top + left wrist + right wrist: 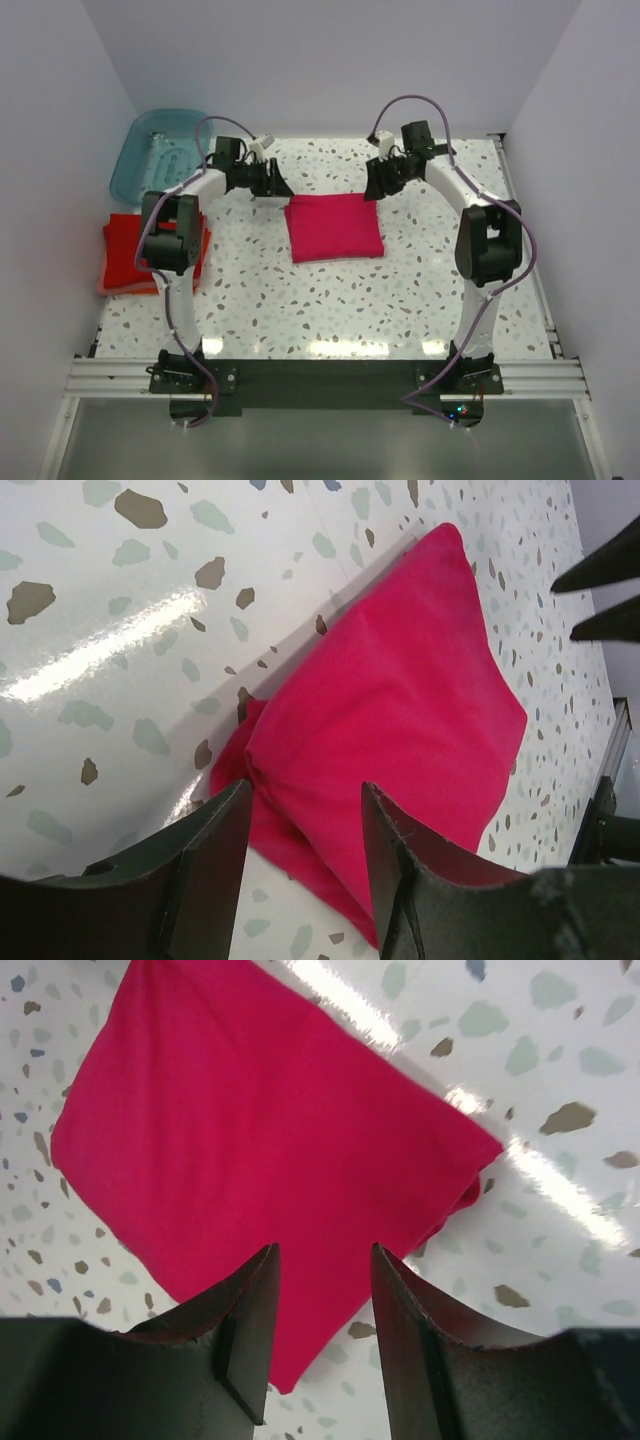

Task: Fold and stack the t-shirts
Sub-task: Fold the tshirt

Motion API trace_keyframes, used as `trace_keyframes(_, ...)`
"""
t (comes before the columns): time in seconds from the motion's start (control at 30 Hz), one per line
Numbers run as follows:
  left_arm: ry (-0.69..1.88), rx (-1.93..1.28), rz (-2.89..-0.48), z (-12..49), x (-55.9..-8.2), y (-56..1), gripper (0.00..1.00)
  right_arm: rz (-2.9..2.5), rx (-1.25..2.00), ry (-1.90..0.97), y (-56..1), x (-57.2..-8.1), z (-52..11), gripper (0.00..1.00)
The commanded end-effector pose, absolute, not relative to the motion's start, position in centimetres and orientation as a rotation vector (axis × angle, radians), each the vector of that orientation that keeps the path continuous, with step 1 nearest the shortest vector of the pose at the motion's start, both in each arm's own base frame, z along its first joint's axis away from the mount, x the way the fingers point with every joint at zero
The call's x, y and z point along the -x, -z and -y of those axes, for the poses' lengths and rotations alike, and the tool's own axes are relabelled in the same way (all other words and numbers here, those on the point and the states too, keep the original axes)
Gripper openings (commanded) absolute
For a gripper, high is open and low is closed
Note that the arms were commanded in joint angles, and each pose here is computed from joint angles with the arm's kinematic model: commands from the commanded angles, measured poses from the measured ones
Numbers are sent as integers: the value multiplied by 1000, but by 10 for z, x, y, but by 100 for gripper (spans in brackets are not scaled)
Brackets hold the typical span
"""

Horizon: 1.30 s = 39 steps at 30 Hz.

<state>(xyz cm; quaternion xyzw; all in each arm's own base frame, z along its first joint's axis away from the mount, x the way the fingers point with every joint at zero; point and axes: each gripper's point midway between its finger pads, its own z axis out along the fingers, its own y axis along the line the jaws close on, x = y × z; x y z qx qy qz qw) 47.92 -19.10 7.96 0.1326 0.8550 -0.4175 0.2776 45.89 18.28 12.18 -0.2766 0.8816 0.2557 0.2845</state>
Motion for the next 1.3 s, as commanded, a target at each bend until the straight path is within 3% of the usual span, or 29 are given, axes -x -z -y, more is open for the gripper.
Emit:
trace_keyframes(0.0, 1126, -266, -2265, 196, -502, -88, 53, -2434, 660, -836, -107, -435, -198, 44)
trace_keyframes(0.2, 1110, -206, -2349, 209, -503, -55, 44, -2510, 639, -916, -70, -425, -209, 42)
trace_keyframes(0.4, 1033, -178, -2384, 199, -522, -29, 19, -2539, 645, -907, -54, -429, -208, 42)
trace_keyframes(0.43, 1027, -180, -2363, 196, -528, -31, 9, -2534, 650, -908, -57, -429, -209, 42)
trace_keyframes(0.5, 1030, -181, -2320, 190, -538, -40, 0, -2522, 652, -907, -62, -429, -208, 41)
trace_keyframes(0.63, 1037, -212, -2220, 178, -552, -67, 3, -2455, 628, -936, -91, -426, -213, 41)
trace_keyframes(0.73, 1085, -272, -2147, 177, -551, -96, 36, -2398, 577, -975, -108, -425, -218, 43)
trace_keyframes(0.8, 1126, -342, -2115, 182, -536, -110, 43, -2334, 535, -1028, -132, -423, -225, 43)
trace_keyframes(0.87, 1170, -402, -2033, 188, -517, -149, 45, -2323, 474, -1101, -144, -415, -230, 43)
trace_keyframes(0.97, 1285, -419, -2057, 199, -468, -159, 47, -2330, 431, -1193, -149, -400, -244, 42)
trace_keyframes(1.07, 1404, -442, -2140, 225, -405, -139, 47, -2378, 446, -1279, -135, -378, -266, 39)
trace_keyframes(1.27, 1535, -414, -2272, 254, -352, -96, 47, -2505, 389, -1365, -90, -358, -277, 37)
